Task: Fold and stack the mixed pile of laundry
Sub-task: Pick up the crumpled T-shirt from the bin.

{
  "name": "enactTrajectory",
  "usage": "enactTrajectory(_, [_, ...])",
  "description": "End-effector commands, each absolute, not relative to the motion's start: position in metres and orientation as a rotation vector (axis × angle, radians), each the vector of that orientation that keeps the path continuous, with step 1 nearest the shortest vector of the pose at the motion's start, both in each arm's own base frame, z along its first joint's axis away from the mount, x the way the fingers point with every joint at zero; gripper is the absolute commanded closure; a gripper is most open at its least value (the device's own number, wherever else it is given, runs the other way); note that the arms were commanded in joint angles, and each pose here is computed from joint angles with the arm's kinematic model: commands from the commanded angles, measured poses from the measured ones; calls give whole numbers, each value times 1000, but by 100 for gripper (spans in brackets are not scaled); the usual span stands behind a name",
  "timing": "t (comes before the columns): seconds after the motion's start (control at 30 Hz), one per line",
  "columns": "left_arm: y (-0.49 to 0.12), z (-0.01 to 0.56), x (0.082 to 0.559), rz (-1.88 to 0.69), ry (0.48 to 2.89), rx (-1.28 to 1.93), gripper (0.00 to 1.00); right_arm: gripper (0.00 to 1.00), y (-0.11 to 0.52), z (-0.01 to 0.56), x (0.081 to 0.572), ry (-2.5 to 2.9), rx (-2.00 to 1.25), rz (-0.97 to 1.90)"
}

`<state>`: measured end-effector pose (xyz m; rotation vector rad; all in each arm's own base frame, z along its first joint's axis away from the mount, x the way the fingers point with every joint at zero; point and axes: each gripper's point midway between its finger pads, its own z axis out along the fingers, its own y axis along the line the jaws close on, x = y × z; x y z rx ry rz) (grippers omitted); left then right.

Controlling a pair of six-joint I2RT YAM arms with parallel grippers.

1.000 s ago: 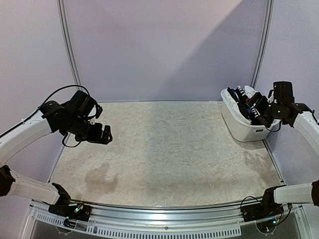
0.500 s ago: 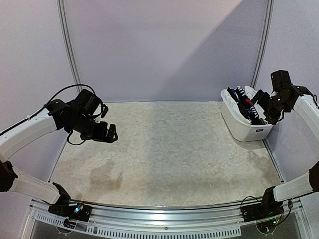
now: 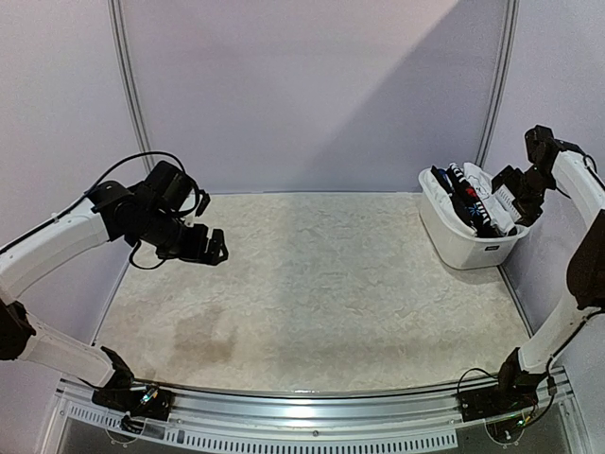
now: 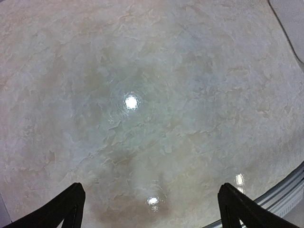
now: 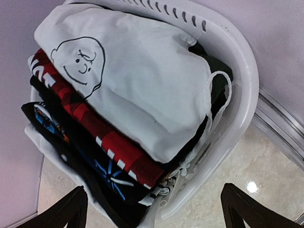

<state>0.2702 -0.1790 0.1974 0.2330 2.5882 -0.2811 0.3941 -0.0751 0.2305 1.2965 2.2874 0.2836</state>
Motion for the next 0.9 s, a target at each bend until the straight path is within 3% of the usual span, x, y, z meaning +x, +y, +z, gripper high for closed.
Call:
enactTrajectory(0.0, [-179,203,263,-273,2586,211,0,1,-86,227,405,2288,1352,325])
enactTrajectory(0.5, [-170,193,258,-218,2585,78,0,15,-126,185,453,2291,1475,324])
enactTrajectory(0.87, [-165,190,254,-188,2588,30,0,27,-138,145,455,2359,1530,214])
